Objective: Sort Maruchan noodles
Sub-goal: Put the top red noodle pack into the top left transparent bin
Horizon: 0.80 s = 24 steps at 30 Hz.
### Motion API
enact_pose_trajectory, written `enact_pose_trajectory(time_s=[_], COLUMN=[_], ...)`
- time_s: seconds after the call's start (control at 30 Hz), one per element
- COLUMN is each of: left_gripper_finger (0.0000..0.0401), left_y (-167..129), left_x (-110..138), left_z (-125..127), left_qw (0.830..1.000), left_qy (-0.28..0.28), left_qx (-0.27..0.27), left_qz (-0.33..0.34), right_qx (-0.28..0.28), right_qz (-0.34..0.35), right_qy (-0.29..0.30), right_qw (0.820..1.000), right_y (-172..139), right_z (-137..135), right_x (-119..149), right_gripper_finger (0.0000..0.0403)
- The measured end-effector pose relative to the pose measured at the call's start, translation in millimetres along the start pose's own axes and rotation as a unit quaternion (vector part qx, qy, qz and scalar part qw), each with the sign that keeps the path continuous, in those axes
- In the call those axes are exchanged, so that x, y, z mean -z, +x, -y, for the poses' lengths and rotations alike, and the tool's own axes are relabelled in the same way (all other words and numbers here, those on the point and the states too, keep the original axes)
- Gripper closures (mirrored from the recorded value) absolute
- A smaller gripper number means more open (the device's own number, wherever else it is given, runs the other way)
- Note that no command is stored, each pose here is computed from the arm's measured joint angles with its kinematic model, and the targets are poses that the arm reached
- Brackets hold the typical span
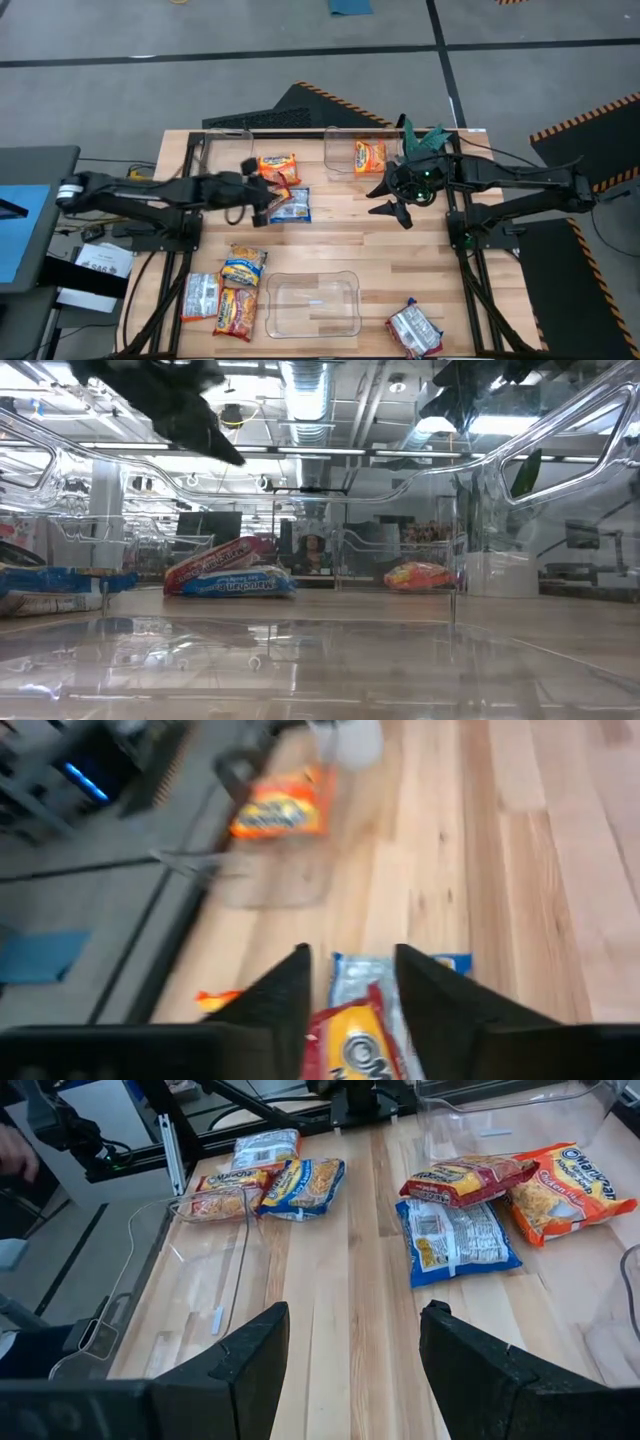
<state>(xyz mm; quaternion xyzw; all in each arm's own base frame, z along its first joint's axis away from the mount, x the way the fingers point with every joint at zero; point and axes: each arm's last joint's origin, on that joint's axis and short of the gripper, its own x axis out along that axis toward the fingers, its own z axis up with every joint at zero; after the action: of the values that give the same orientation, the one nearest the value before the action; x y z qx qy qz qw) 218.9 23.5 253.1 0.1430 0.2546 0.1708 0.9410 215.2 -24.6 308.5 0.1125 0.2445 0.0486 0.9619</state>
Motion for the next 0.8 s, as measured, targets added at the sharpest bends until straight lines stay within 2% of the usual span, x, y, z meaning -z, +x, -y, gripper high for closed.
enact_pose_trajectory(time_s=[0.13,0.27,0.4,0.53,0.67,0.8], left_gripper_finger=[0.0189,0.0153,0.0148,0.0147,0.0147,0.0147], left_y=[32.4,58.1,72.4,75.2,72.6,72.7], left_x=[-4.5,-4.0,-6.1,-3.4,4.5,9.8], left_z=[13.4,23.9,28.3,27.5,25.1,23.2], left_qw=[0.998,0.988,0.980,0.976,0.969,0.966], left_qy=[0.017,0.069,0.088,0.107,0.094,0.087], left_qx=[0.043,0.073,0.078,0.040,0.026,0.021], left_qz=[-0.050,-0.121,-0.159,-0.186,-0.229,-0.242], right_qx=[0.000,0.000,0.000,0.000,0.000,0.000], right_qz=[0.000,0.000,0.000,-0.001,-0.002,-0.002], right_qy=[0.000,0.000,0.000,0.000,0.000,0.000], right_qw=[1.000,1.000,1.000,1.000,1.000,1.000], right_y=[0.0,0.0,0.0,0.0,0.0,0.0], right_z=[0.0,0.0,0.0,0.0,0.0,0.0], right_x=[0.0,0.0,0.1,0.3,0.5,0.5], right_gripper_finger=[0.0159,0.0159,0.0159,0.0159,0.0159,0.0159])
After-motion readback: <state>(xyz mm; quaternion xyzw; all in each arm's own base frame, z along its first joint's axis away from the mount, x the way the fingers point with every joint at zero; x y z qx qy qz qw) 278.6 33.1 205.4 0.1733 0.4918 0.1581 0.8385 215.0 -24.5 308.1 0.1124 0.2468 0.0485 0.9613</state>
